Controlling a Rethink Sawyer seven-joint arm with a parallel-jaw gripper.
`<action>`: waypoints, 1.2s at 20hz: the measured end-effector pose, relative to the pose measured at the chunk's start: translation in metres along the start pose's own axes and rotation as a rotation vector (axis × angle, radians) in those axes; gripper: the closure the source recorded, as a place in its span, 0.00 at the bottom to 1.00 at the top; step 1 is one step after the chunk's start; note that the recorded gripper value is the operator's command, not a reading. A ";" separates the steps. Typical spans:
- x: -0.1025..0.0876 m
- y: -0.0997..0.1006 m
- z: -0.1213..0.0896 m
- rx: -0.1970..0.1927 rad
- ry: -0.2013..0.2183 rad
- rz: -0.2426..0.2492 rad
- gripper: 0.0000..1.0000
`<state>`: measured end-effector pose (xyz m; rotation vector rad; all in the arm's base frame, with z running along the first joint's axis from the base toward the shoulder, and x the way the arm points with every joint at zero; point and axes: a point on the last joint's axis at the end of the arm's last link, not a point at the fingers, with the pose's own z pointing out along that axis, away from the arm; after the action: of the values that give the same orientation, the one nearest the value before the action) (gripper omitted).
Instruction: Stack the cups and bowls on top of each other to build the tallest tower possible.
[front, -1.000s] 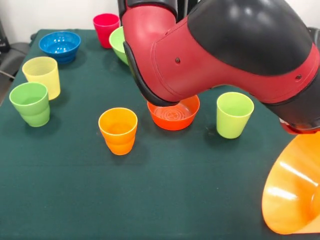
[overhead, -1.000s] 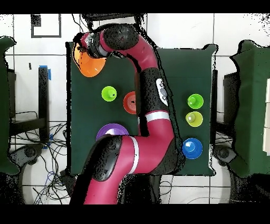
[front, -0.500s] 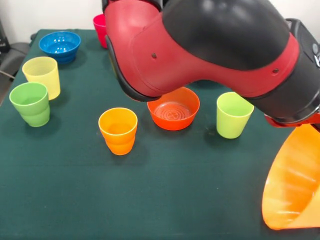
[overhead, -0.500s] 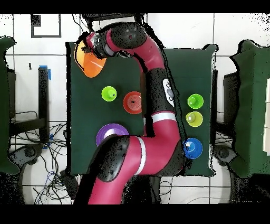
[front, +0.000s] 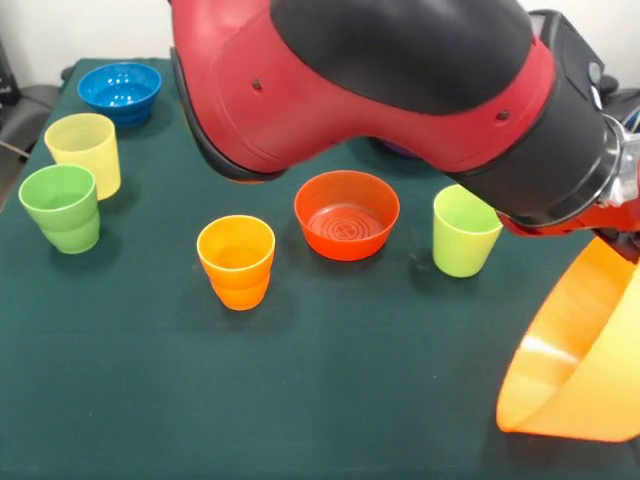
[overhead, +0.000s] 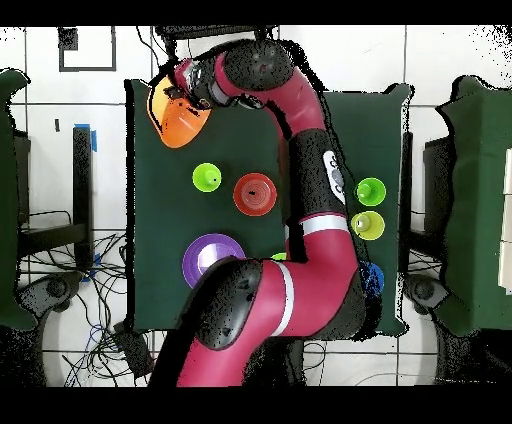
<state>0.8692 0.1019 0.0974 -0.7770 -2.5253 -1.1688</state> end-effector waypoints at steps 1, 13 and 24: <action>0.001 -0.001 -0.002 -0.002 0.005 0.004 1.00; 0.036 -0.001 -0.008 -0.055 0.125 0.049 1.00; 0.087 0.006 0.001 -0.124 0.170 0.072 1.00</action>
<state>0.8005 0.1375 0.1378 -0.7566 -2.2873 -1.3180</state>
